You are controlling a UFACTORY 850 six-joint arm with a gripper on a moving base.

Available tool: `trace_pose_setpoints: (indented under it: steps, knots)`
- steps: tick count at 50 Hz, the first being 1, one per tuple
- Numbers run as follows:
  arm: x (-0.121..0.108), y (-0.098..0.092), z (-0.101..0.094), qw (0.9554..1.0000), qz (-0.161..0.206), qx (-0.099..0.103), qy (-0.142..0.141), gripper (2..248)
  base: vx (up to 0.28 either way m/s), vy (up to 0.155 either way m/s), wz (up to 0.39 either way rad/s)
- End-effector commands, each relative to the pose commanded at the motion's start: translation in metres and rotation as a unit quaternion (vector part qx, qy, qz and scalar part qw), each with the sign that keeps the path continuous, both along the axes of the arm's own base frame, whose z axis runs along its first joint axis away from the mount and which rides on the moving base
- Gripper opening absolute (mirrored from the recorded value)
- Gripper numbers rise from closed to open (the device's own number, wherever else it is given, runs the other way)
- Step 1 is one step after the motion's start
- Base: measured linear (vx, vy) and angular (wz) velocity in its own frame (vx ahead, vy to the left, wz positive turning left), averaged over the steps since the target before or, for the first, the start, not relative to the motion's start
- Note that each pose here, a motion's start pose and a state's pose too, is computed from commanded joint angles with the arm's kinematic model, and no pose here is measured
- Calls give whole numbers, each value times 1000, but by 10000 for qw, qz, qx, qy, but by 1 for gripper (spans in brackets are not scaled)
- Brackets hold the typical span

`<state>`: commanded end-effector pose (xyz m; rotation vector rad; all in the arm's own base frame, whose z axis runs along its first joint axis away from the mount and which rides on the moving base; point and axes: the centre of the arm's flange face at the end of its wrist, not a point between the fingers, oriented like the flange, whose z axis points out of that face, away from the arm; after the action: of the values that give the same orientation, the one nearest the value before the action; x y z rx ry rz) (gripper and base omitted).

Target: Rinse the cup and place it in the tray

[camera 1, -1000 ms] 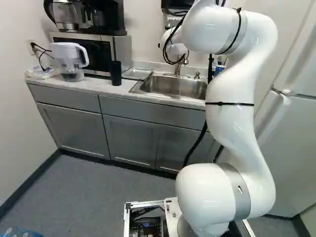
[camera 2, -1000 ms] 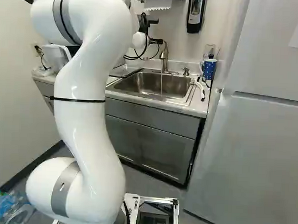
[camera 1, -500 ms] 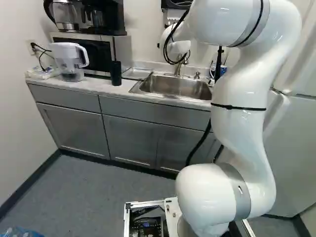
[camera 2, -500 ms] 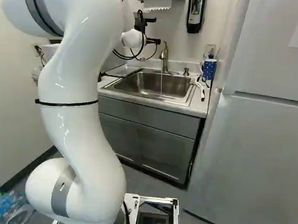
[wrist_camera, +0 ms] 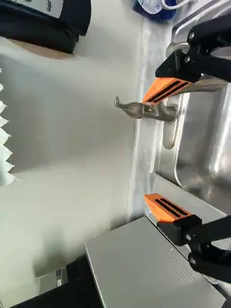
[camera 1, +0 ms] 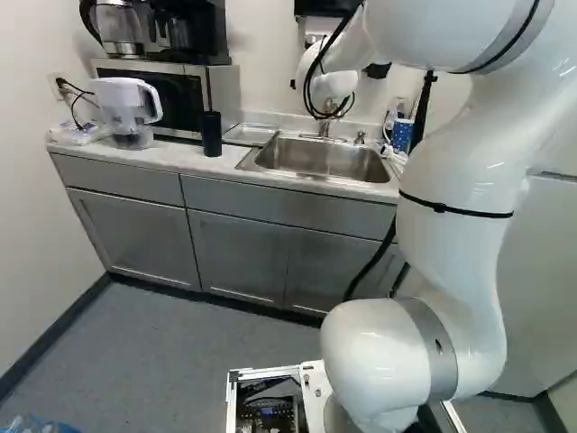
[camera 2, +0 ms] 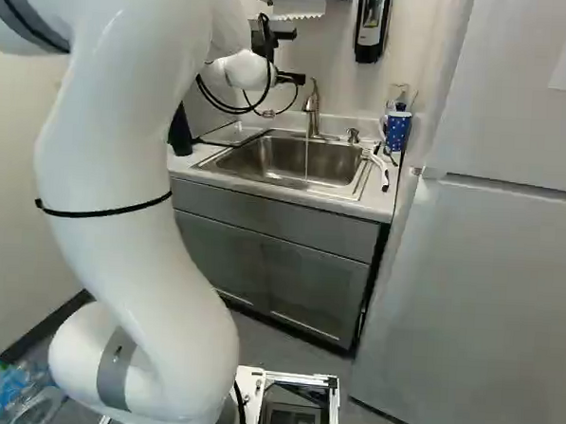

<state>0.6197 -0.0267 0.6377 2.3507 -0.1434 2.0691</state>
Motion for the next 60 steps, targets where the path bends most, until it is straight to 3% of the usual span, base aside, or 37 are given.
trace_pose_setpoints:
  steps: [19, 33, 47, 60]
  knots:
    - [-38, -11, -2, 9996, -95, 20, 260, 247, 0, 0, 0]
    - [-66, -21, -10, 9966, -174, 61, 806, 247, 0, 0, 0]
    - [-89, -28, -22, 9880, -199, 91, 1530, 247, 0, 0, 0]
    - [-95, -27, -33, 9753, -144, 107, 2201, 247, 0, 0, 0]
